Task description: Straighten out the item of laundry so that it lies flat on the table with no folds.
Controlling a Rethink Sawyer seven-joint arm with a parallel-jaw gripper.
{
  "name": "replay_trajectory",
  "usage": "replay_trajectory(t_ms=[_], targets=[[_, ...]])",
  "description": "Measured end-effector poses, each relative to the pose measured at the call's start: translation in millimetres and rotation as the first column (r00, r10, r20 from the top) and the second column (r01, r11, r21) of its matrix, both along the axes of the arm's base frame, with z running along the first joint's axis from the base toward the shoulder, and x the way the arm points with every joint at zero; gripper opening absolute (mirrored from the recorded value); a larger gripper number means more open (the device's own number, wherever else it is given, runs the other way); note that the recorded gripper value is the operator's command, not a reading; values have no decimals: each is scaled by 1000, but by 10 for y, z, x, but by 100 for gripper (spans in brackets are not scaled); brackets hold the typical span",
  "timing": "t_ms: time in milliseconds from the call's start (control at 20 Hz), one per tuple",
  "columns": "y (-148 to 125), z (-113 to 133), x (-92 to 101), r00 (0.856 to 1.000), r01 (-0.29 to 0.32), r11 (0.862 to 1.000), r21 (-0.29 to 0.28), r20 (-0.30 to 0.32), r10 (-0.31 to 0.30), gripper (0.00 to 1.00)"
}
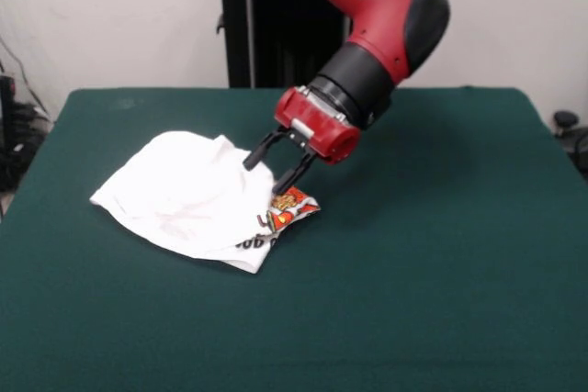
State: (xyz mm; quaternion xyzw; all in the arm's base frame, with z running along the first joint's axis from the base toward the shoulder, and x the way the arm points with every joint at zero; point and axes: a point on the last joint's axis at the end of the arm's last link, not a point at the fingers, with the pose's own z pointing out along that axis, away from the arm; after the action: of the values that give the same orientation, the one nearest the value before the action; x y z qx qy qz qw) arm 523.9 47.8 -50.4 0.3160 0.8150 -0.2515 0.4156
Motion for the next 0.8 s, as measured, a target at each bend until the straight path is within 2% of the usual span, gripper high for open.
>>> replay_trajectory(t_ms=[350,600,800], targets=[[-152,-335,-132,999,-21,999,-39,-35,20,100],[-152,-382,-168,999,-38,998,-50,-39,36,100],[-94,-340,-138,995,-88,996,-29,-54,86,100]])
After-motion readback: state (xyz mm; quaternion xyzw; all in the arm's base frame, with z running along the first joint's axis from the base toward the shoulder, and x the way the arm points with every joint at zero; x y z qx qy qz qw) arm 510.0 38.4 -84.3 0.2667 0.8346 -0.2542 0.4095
